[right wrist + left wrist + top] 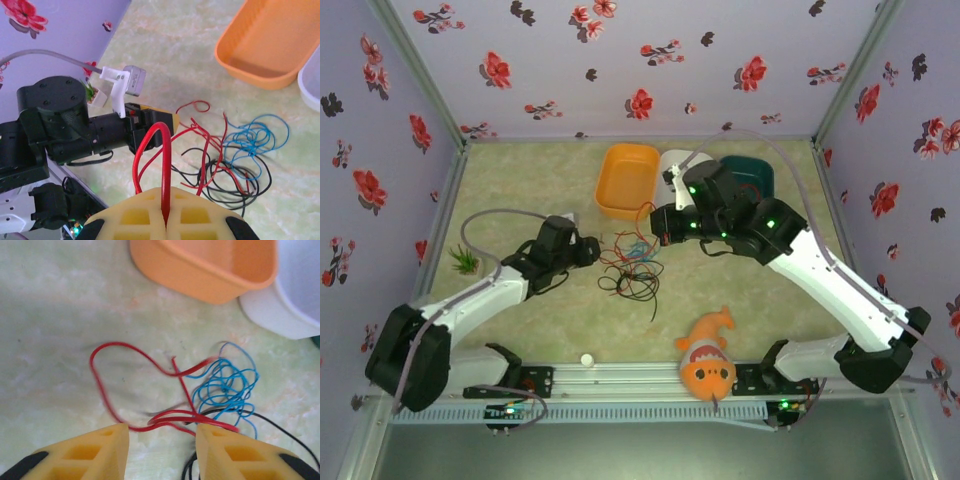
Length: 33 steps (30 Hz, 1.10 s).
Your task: Untangle the cables
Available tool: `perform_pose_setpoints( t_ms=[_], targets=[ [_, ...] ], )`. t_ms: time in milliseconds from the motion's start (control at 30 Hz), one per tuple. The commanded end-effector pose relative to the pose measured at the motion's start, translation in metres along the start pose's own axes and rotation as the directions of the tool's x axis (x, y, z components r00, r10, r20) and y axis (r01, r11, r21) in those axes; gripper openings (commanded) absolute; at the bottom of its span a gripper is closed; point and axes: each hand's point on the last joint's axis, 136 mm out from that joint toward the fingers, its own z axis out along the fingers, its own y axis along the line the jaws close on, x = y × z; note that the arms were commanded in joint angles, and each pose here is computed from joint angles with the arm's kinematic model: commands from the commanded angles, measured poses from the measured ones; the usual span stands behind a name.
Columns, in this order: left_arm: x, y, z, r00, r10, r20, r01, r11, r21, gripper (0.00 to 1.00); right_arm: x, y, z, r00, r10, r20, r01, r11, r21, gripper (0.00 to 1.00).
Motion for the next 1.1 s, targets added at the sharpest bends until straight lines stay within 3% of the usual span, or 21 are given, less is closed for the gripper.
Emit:
perform_pose_setpoints(
  t_ms=[0, 233, 500, 667, 800, 933, 1067],
  targets=[
    [-0.011, 0.002, -0.016, 0.998, 0.041, 0.048, -0.040, 0.999, -0.016, 0.48, -0.012, 0.008, -0.018, 0.996, -0.077, 0.042, 0.077, 0.997, -0.003, 0.00],
    [-0.042, -0.020, -0.055, 0.978, 0.102, 0.183, -0.115, 0.992, 0.061, 0.76, -0.040, 0.021, -0.040, 0.985, -0.146, 0.094, 0.145, 0.989, 0.014, 0.00],
    [-0.059, -0.037, -0.081, 0.954, 0.162, 0.251, -0.192, 0.976, 0.100, 0.84, -0.063, -0.003, -0.058, 0.970, -0.194, 0.143, 0.164, 0.966, 0.199, 0.00],
    [-0.060, -0.040, -0.079, 0.955, 0.178, 0.238, -0.207, 0.973, 0.102, 0.99, -0.083, -0.064, -0.064, 0.969, -0.143, 0.200, 0.053, 0.916, 0.397, 0.00],
    [-0.063, -0.043, -0.078, 0.951, 0.168, 0.258, -0.203, 0.972, 0.117, 1.00, -0.100, -0.125, -0.061, 0.956, -0.109, 0.271, -0.046, 0.859, 0.511, 0.00],
    [-0.064, -0.043, -0.075, 0.948, 0.155, 0.280, -0.196, 0.972, 0.126, 1.00, -0.119, -0.182, -0.056, 0.910, -0.185, 0.372, -0.091, 0.785, 0.613, 0.00],
    [-0.062, -0.041, -0.071, 0.950, 0.164, 0.265, -0.200, 0.973, 0.114, 1.00, -0.129, -0.238, -0.054, 0.870, -0.168, 0.463, -0.205, 0.731, 0.651, 0.00]
  ],
)
